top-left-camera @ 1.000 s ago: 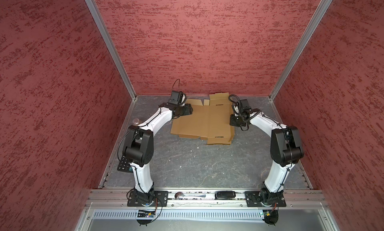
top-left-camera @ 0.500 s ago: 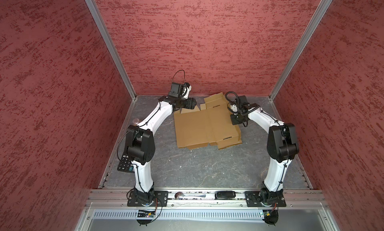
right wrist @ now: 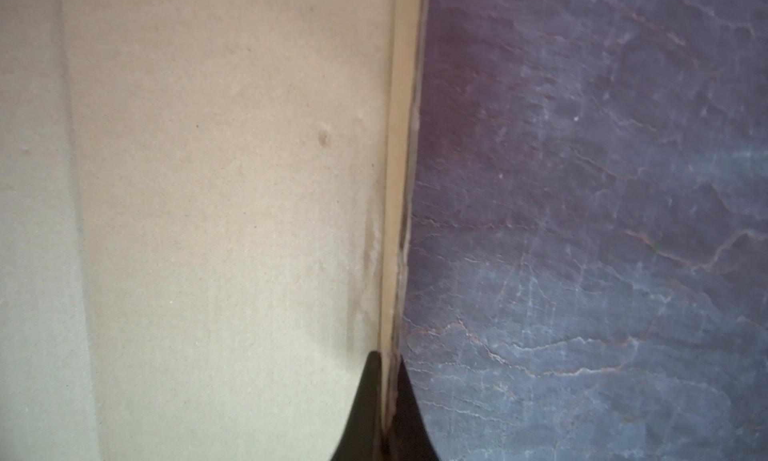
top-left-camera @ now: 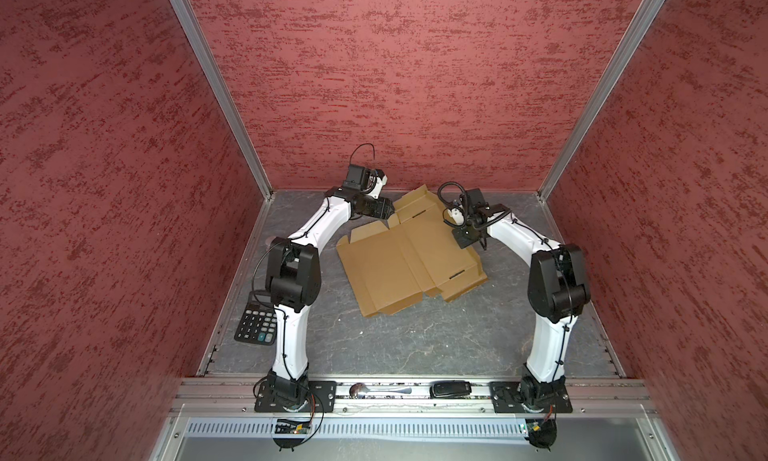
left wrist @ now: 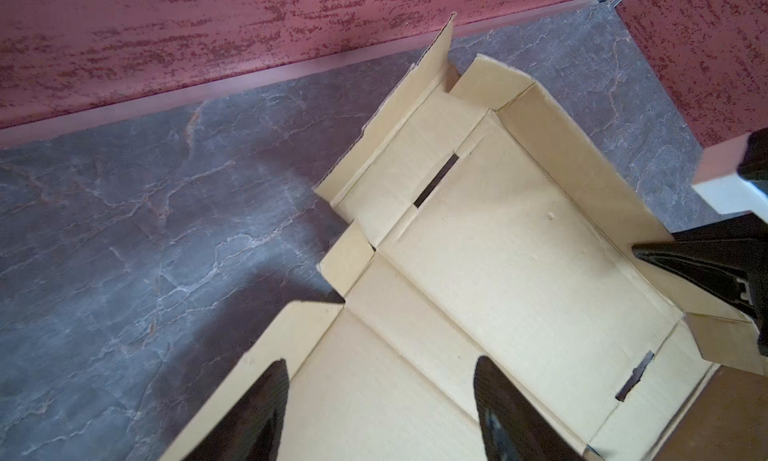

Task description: Fold the paper box

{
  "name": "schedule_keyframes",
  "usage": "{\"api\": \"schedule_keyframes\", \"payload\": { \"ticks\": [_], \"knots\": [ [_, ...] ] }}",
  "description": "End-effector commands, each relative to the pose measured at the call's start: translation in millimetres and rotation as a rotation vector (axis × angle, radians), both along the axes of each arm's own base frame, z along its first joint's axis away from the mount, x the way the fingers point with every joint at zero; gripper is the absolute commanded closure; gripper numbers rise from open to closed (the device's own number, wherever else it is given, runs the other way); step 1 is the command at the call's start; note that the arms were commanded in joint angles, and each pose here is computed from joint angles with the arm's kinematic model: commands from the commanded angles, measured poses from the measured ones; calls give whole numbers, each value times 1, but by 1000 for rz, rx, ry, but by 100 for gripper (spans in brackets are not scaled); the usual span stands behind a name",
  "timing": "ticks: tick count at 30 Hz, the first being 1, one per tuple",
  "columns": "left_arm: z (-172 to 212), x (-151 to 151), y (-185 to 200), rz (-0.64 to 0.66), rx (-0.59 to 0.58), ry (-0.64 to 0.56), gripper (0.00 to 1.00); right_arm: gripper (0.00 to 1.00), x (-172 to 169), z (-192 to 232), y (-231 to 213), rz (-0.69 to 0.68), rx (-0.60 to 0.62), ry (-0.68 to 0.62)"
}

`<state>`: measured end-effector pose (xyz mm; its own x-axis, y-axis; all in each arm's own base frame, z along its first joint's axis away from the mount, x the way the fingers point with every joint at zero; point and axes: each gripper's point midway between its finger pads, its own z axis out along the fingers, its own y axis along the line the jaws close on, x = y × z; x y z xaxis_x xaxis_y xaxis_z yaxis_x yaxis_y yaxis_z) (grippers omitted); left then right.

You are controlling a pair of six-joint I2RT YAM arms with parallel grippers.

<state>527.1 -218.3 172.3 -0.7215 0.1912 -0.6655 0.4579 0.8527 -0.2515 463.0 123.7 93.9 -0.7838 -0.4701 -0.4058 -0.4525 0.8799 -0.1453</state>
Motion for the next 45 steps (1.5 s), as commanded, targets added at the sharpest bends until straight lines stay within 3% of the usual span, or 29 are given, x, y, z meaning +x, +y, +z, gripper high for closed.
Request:
{"api": "schedule_keyframes", "payload": {
  "ticks": [1,16,25,45],
  "knots": [
    [0,9,1,-21,-6,-5,29,97,14,19,16,84,2,-77],
    [-24,47,1,-16,13,-4,32,97,3,44,58,216,43,-123],
    [-26,55,6,13,53,-33,36,97,-7,46,71,245,47,-119],
    [-32,57,22,81,61,-38,73,96,-12,58,76,255,78,-144]
  ]
}}
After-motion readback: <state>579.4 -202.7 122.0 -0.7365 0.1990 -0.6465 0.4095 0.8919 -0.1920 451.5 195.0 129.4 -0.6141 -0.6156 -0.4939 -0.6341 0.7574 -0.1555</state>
